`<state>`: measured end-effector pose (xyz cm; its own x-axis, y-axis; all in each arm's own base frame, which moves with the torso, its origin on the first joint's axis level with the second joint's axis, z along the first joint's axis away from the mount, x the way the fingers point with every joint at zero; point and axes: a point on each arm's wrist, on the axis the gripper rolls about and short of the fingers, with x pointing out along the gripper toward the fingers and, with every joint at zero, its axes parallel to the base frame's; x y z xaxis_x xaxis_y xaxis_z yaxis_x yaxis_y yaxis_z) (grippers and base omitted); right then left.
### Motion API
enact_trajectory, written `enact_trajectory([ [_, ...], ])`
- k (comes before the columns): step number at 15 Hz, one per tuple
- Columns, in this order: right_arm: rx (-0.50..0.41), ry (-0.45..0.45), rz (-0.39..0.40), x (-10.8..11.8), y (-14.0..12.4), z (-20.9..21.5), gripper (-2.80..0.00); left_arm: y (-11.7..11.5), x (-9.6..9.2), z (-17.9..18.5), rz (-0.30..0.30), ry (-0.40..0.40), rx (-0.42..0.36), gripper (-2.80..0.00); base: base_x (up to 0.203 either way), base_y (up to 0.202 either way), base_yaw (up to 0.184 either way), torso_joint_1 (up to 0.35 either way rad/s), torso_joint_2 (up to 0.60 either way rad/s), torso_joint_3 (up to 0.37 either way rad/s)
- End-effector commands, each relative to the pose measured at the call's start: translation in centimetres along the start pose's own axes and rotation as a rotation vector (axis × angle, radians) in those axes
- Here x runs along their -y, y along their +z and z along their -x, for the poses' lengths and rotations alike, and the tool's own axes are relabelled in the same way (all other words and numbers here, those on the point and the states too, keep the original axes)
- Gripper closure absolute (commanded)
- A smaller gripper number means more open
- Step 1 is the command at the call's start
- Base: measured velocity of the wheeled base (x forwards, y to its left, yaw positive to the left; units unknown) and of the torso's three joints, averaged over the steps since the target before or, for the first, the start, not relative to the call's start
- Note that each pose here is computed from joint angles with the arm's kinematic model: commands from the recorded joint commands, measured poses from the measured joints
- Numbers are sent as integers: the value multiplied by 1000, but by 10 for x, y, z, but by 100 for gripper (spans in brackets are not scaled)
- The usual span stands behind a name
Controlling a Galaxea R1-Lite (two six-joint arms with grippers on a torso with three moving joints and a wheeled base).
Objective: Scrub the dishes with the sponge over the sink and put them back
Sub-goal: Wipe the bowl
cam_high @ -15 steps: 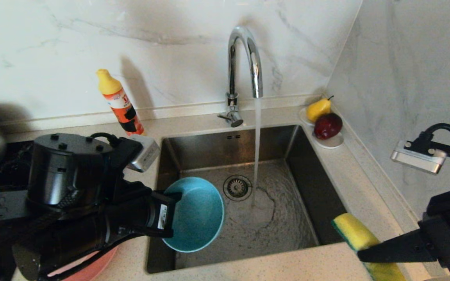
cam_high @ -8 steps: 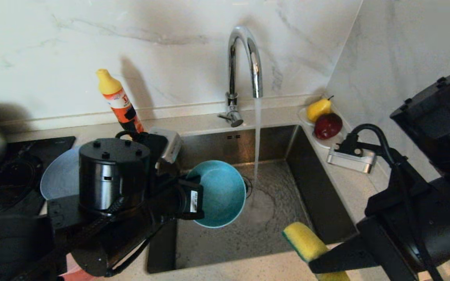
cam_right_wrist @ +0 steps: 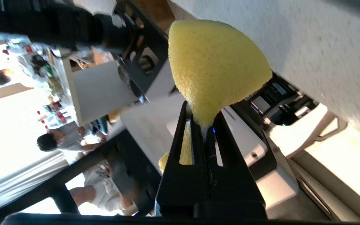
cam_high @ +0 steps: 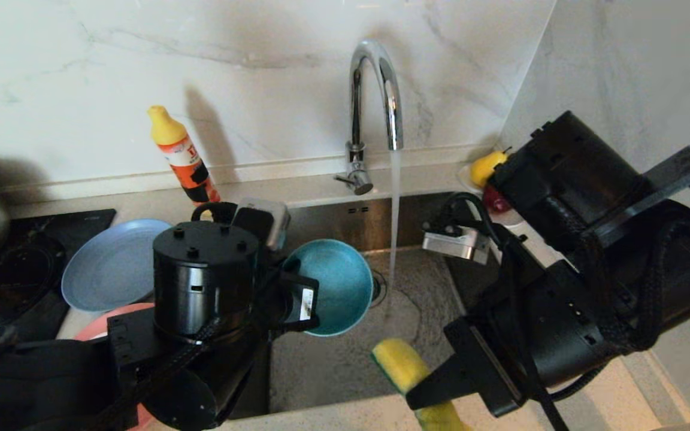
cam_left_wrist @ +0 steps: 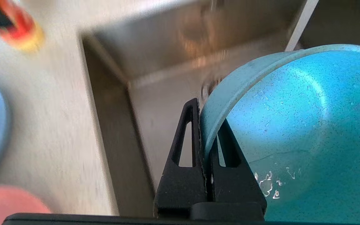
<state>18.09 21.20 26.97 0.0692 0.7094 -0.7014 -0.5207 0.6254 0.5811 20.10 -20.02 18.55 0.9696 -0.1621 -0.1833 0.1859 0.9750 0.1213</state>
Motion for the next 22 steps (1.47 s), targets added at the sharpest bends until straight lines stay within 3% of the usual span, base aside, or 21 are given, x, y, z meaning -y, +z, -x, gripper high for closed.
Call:
enact_trajectory([
  [1, -37, -6, -16, -1, 12, -19, 0, -1, 2, 2, -2, 2, 88, 0, 0, 0, 0, 0, 0, 0],
  [4, -47, -5, -42, -4, 23, -30, 0, -16, 6, 5, -51, -7, 178, 0, 0, 0, 0, 0, 0, 0],
  [7, -43, 0, -72, -6, 30, -37, 0, -23, 15, 8, -62, -36, 239, 0, 0, 0, 0, 0, 0, 0],
  [13, 0, 11, -95, -8, 41, -32, 0, -25, 19, 15, -62, -65, 249, 0, 0, 0, 0, 0, 0, 0],
  [22, 94, 5, -141, 7, 54, -6, 0, -23, 17, 19, -43, -63, 272, 0, 0, 0, 0, 0, 0, 0],
])
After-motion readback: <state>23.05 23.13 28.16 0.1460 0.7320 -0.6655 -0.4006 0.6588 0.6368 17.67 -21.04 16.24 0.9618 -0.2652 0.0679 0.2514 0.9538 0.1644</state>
